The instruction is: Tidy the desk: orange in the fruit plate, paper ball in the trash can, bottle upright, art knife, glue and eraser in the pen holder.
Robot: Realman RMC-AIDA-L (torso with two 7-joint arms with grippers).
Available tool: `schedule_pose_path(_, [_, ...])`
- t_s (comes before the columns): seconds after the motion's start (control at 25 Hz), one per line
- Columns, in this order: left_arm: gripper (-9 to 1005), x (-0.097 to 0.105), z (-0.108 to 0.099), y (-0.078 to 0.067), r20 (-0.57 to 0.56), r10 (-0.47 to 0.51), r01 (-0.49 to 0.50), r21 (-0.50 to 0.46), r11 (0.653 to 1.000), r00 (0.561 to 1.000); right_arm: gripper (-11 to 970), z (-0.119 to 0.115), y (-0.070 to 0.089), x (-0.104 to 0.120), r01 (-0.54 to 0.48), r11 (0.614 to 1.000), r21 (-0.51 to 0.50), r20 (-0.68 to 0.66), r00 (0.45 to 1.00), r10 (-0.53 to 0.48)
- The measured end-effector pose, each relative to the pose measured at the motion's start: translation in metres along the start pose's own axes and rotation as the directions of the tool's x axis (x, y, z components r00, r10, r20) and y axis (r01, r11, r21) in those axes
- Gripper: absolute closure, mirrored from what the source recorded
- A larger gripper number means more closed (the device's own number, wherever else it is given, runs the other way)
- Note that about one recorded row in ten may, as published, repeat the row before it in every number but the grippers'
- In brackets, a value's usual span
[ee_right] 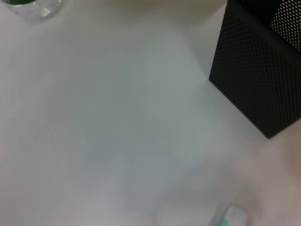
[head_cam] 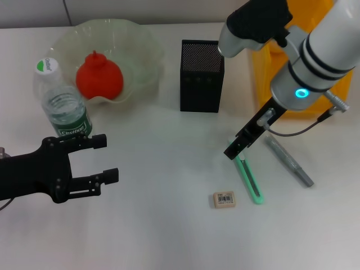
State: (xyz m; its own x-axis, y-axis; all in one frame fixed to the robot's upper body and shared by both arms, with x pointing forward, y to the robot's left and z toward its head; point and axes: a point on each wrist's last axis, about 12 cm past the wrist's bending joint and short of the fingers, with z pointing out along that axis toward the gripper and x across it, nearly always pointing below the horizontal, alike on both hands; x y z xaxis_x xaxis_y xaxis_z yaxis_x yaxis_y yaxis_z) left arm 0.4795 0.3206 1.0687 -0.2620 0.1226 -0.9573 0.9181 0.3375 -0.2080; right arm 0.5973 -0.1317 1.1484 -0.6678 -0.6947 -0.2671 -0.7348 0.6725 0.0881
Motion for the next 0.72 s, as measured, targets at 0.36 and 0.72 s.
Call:
schedule_pose_path(0.36, [199,0.0,0.001,0.0,0.001,0.0,0.0,-0.003,1.0,1.0,156,0.021,-0.002,0.0,-0.018,1.0,0.001,0.028,0.999,0.018])
schedule_pose_path(0.72, [199,0.001,0.002,-0.001,0.007,-0.002,0.002,-0.004,1.0,1.0,323,0.027,-0.001,0.001,-0.008,1.0,0.006,0.025,1.0,0.008])
